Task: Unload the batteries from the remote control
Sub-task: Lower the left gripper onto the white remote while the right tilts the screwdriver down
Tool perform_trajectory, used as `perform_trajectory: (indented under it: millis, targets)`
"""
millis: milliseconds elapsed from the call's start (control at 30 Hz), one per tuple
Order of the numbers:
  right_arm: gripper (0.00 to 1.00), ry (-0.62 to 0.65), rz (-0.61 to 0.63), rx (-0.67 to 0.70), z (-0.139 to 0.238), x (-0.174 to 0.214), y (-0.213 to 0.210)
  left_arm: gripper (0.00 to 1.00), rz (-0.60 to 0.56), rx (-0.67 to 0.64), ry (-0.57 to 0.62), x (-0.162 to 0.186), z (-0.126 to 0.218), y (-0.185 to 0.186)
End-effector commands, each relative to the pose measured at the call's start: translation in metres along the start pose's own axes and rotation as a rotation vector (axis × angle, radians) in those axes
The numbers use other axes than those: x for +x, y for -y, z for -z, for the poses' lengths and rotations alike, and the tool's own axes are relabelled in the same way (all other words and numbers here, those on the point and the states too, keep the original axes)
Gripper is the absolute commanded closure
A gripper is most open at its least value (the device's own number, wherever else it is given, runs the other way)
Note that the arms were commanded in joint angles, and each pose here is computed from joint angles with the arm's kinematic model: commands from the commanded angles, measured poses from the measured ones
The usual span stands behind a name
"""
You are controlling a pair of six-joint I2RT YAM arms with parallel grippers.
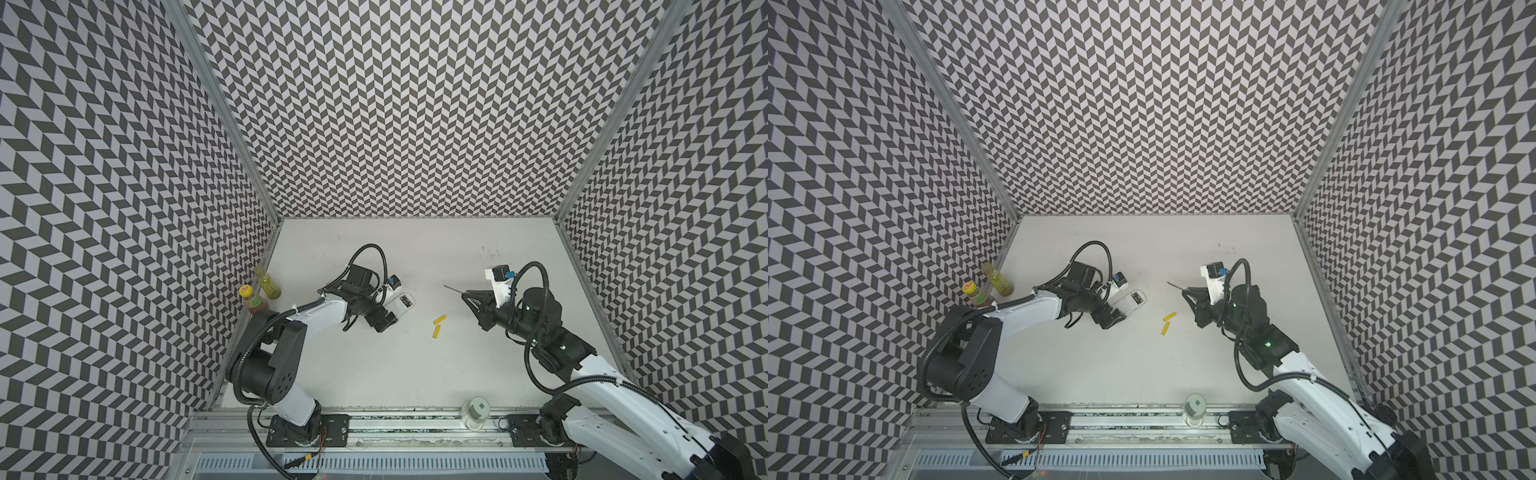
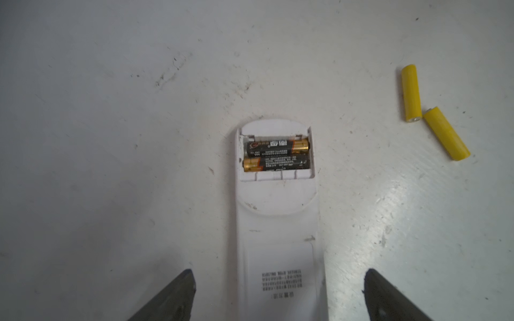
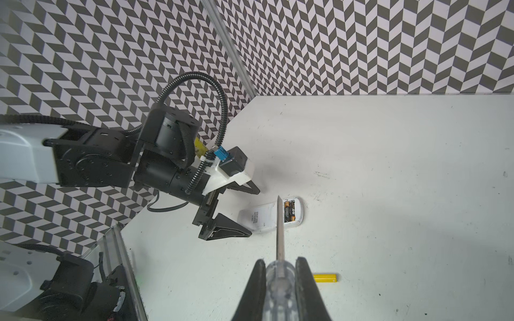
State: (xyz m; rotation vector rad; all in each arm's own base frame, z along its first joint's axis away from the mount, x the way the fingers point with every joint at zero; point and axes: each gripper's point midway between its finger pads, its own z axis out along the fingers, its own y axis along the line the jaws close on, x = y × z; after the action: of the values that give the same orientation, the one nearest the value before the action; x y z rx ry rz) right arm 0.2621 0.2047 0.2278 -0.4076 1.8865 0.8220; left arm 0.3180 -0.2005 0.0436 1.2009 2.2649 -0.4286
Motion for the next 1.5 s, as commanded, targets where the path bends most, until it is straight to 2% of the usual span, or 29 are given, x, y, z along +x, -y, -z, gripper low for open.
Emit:
perform_trajectory:
  millis: [0,100,200,233,367,533,767,800,1000,1300,1467]
  targets:
    - [1.00,0.060,0.038,-0.001,0.005,-0.013,-0.002,0.06,-0.013,-0.002,-0.014,-0.008,-0.008,0.003]
    - [1.00,0.051,0.043,-0.006,0.005,-0.014,-0.004,0.07,-0.037,0.023,-0.063,-0.003,-0.019,0.013]
    - [1.00,0.057,0.046,-0.010,0.006,-0.014,-0.004,0.14,-0.055,0.019,-0.091,0.003,-0.025,0.016]
    - [1.00,0.058,0.047,-0.017,0.006,-0.014,-0.006,0.18,-0.061,0.023,-0.091,0.004,-0.026,0.018]
    - [1.00,0.050,0.052,-0.009,0.007,-0.015,-0.005,0.43,-0.070,0.032,-0.096,0.007,-0.024,0.021]
    - [1.00,0.060,0.075,-0.029,0.007,-0.016,-0.009,0.59,-0.130,0.067,-0.065,0.010,-0.013,0.038]
    - [1.00,0.041,0.115,-0.074,0.004,-0.013,-0.015,0.60,-0.226,0.145,-0.012,0.021,0.013,0.076]
    - [1.00,0.033,0.123,-0.081,0.003,-0.012,-0.016,0.58,-0.232,0.153,-0.005,0.025,0.014,0.079]
    - [1.00,0.028,0.166,-0.087,0.000,-0.013,-0.018,0.59,-0.278,0.202,-0.023,0.047,0.024,0.100]
    - [1.00,0.013,0.338,-0.105,0.003,-0.018,-0.028,0.63,-0.295,0.244,-0.005,0.049,0.032,0.113]
    - [1.00,-0.023,0.441,-0.147,0.001,-0.002,-0.035,0.64,-0.298,0.258,0.012,0.048,0.036,0.117]
